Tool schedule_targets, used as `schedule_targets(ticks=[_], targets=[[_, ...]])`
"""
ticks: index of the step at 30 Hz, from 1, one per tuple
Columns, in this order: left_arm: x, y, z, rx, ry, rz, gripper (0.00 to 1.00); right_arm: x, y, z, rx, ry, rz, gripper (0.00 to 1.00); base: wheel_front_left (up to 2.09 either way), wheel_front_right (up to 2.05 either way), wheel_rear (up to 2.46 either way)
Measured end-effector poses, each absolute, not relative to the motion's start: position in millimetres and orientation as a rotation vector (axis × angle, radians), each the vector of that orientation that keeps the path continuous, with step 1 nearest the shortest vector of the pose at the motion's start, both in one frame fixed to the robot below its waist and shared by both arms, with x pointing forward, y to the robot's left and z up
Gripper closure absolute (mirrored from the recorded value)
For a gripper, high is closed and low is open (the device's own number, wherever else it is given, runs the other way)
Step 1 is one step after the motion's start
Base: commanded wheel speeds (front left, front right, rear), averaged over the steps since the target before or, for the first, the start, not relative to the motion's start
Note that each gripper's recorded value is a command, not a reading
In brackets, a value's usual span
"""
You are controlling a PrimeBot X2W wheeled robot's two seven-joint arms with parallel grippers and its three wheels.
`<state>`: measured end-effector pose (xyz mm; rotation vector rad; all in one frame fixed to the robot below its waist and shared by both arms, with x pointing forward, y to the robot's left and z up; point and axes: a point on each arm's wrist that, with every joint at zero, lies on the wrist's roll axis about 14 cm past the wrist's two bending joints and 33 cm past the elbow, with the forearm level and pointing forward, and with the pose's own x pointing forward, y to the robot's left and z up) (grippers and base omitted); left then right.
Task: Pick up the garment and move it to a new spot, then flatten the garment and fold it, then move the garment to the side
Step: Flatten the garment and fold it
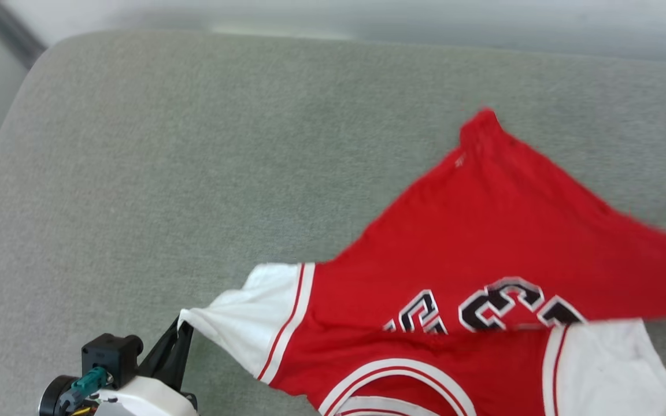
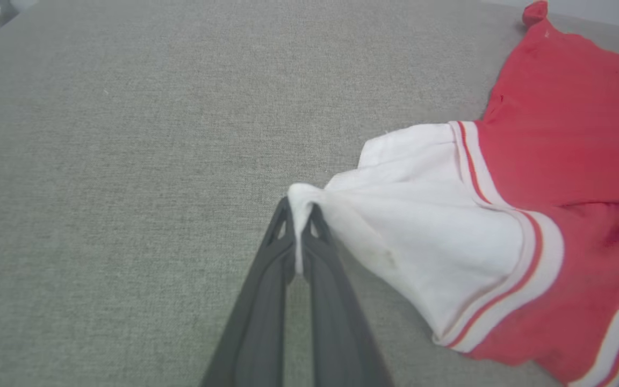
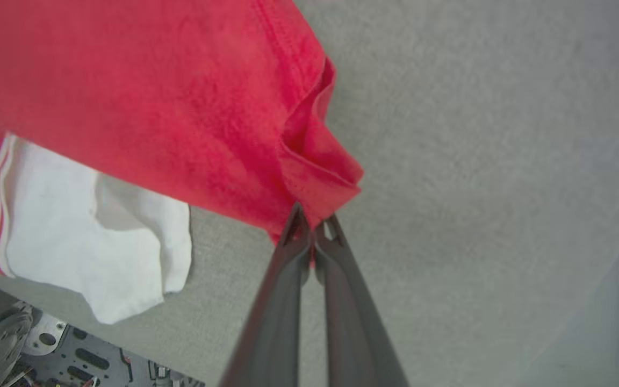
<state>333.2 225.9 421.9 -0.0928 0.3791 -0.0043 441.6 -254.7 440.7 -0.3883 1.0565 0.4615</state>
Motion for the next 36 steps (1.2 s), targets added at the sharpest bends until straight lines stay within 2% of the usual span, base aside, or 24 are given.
schedule_targets(ticks=[5, 8, 10, 11, 12, 13, 14, 16, 22, 25, 29, 36], targets=[[334, 219, 428, -0.085, 0.359, -0.040, 1.00, 358, -289, 398, -0.270, 1.218, 0.396, 1.00, 0.00, 0.00, 0.00], [335, 215, 430, -0.089, 0.353, -0.054, 1.00, 311, -290, 368, -0.182, 1.312, 0.385, 1.00, 0.00, 0.00, 0.00], [334, 214, 428, -0.089, 0.361, -0.059, 1.00, 302, -288, 360, -0.145, 1.319, 0.374, 1.00, 0.00, 0.00, 0.00], [333, 214, 428, -0.089, 0.363, -0.059, 1.00, 305, -288, 360, -0.135, 1.303, 0.367, 0.96, 0.00, 0.00, 0.00], [333, 213, 427, -0.089, 0.366, -0.062, 1.00, 307, -287, 361, -0.129, 1.285, 0.363, 0.66, 0.00, 0.00, 0.00], [332, 213, 427, -0.086, 0.369, -0.064, 1.00, 310, -286, 362, -0.127, 1.267, 0.359, 0.45, 0.00, 0.00, 0.00], [332, 212, 427, -0.086, 0.371, -0.067, 1.00, 316, -286, 366, -0.126, 1.241, 0.353, 0.00, 0.00, 0.00, 0.00], [331, 212, 426, -0.085, 0.373, -0.072, 1.00, 334, -285, 379, -0.137, 1.173, 0.352, 0.00, 0.00, 0.00, 0.00], [332, 212, 429, -0.079, 0.364, -0.073, 1.00, 416, -265, 461, -0.232, 0.866, 0.400, 0.00, 0.00, 0.00, 0.00], [334, 211, 429, -0.076, 0.364, -0.078, 1.00, 444, -245, 491, -0.290, 0.784, 0.445, 0.00, 0.00, 0.00, 0.00], [340, 210, 430, -0.073, 0.359, -0.082, 1.00, 467, -215, 502, -0.377, 0.781, 0.508, 0.00, 0.00, 0.00, 0.00], [352, 204, 427, -0.073, 0.355, -0.095, 1.00, 501, -164, 470, -0.506, 0.913, 0.582, 0.00, 0.00, 0.00, 0.00]])
